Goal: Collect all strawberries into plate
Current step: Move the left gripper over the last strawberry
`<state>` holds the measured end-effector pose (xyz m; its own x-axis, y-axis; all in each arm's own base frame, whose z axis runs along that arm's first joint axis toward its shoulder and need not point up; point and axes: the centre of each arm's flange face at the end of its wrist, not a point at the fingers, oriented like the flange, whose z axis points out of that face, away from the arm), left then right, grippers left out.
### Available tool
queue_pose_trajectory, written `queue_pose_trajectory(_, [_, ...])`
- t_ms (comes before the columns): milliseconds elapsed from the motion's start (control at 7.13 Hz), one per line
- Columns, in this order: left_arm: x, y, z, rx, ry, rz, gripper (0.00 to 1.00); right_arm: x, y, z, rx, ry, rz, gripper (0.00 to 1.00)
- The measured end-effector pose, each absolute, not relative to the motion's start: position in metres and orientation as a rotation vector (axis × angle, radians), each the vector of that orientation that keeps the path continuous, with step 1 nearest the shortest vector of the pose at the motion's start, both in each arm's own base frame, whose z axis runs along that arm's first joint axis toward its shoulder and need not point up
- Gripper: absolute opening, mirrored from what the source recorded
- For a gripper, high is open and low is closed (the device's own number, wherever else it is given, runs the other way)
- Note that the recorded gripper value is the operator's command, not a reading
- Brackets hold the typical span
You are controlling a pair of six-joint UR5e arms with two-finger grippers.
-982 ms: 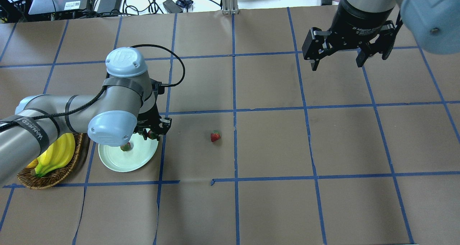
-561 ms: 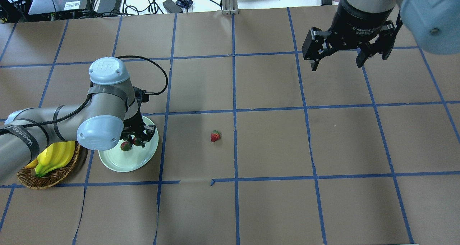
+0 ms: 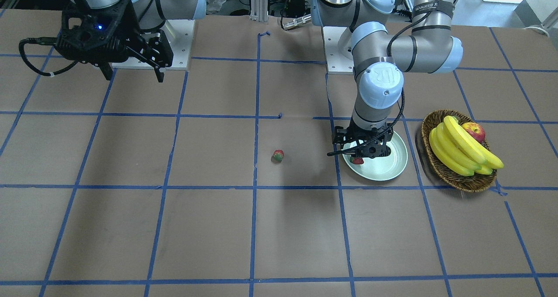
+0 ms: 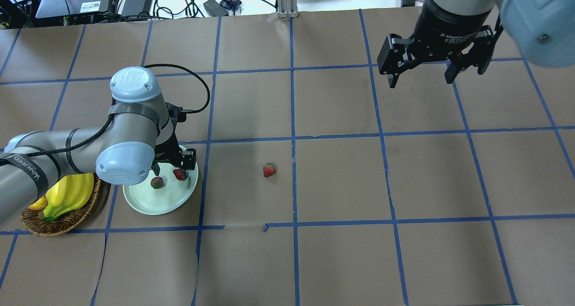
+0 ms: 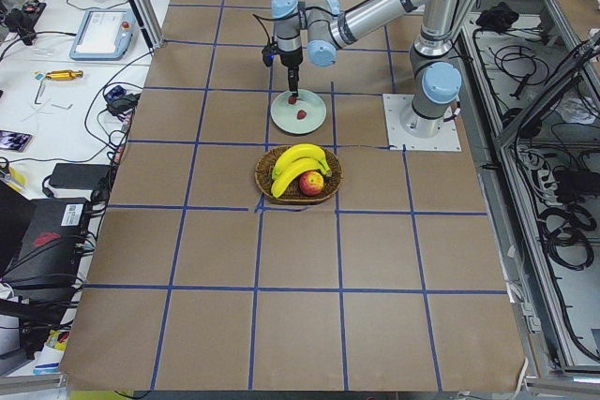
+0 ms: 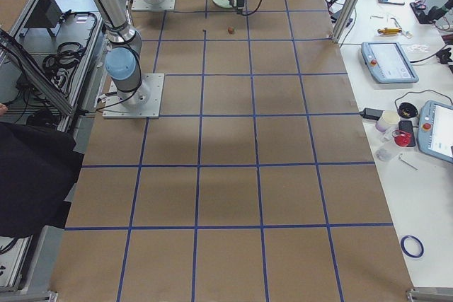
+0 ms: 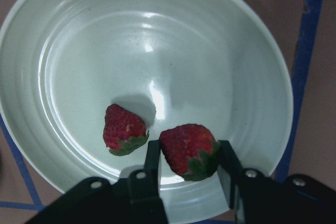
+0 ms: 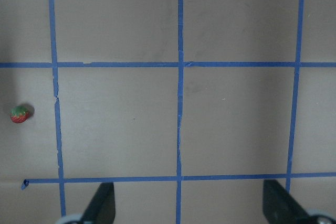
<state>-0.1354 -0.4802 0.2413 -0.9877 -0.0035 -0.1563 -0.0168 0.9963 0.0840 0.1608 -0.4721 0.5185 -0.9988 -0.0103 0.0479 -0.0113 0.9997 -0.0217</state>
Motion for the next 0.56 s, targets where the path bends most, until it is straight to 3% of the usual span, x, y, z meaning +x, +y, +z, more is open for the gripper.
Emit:
queue_pose_trajectory(281, [-0.207, -0.493, 0.267, -0.136, 3.067, 0.023, 0.95, 0.161, -0.472, 0.519, 0.016, -3.094, 0.034, 1.00])
queue_pose_trajectory(561, [-0.260, -0.494, 0.253, -0.248, 3.127, 0.051, 0.90, 0.161, -0.472, 0.518, 0.015, -3.094, 0.034, 1.00])
